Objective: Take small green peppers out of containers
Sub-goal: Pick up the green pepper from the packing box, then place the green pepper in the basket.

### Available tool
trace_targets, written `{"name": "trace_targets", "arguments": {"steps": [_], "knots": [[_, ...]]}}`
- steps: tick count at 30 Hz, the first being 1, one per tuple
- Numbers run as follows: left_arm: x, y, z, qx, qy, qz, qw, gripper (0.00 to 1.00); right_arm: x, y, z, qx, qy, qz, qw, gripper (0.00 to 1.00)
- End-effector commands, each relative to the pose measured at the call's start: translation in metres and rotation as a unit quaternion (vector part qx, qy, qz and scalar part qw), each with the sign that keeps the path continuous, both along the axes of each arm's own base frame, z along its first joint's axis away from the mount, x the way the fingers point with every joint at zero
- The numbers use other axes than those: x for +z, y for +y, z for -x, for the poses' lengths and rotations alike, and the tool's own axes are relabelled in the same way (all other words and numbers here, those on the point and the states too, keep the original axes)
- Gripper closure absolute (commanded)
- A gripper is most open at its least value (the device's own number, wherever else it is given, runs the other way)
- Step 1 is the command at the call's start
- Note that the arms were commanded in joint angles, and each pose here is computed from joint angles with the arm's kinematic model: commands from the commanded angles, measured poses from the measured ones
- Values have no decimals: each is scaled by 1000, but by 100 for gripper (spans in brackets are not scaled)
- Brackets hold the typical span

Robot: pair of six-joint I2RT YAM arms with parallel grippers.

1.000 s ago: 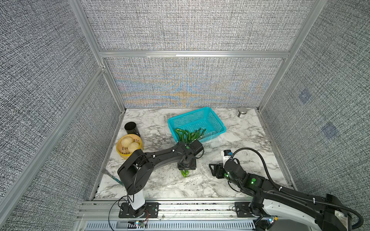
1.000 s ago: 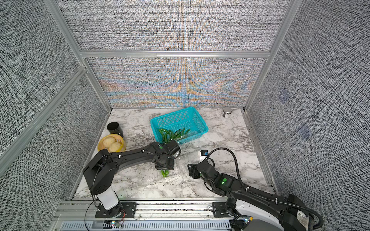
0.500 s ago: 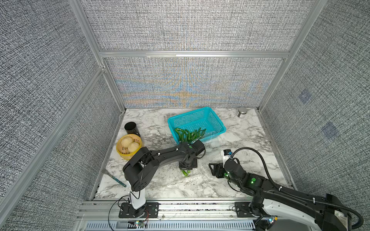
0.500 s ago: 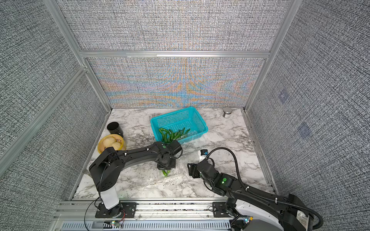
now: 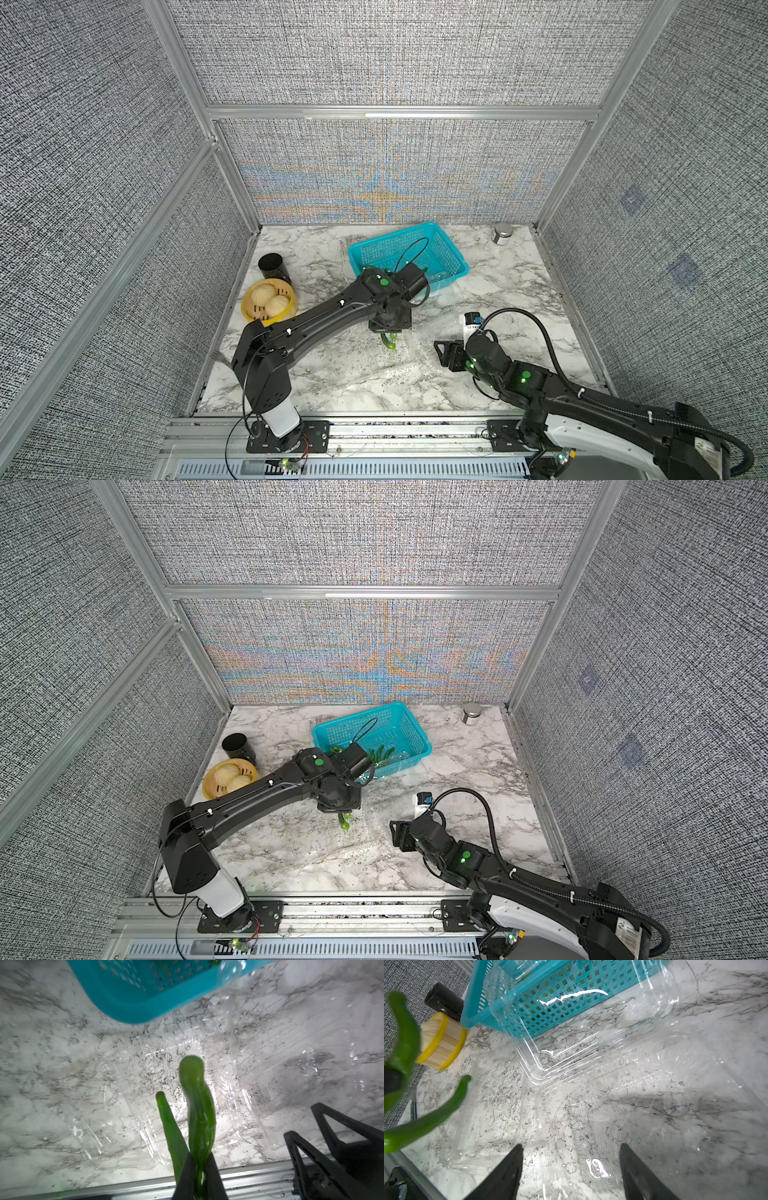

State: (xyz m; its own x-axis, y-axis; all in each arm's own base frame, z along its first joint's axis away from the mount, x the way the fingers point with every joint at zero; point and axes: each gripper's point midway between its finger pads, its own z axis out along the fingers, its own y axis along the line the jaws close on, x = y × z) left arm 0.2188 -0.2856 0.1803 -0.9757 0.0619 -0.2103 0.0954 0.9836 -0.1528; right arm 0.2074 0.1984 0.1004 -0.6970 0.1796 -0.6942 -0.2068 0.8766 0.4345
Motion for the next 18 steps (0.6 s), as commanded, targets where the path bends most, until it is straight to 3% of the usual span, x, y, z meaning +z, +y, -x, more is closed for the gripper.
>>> {"name": "trace_targets", "arguments": {"steps": [1, 6, 9, 14, 18], "knots": [[29, 18, -9, -16, -30, -38, 999, 100, 6, 1, -4, -7, -12, -9, 1000, 27], [78, 10, -66, -29, -137, -23, 990, 100, 8, -1, -4, -8, -15, -8, 1000, 27], [90, 5, -110, -20, -162, 10, 986, 100, 11, -2, -4, -8, -16, -8, 1000, 27], [84, -12, -174, -34, -196, 20, 980, 100, 15, -4, -4, -10, -20, -7, 1000, 27], [43, -34, -209, -50, -193, 20, 980, 100, 21, -4, -3, -4, -21, -5, 1000, 27]]}}
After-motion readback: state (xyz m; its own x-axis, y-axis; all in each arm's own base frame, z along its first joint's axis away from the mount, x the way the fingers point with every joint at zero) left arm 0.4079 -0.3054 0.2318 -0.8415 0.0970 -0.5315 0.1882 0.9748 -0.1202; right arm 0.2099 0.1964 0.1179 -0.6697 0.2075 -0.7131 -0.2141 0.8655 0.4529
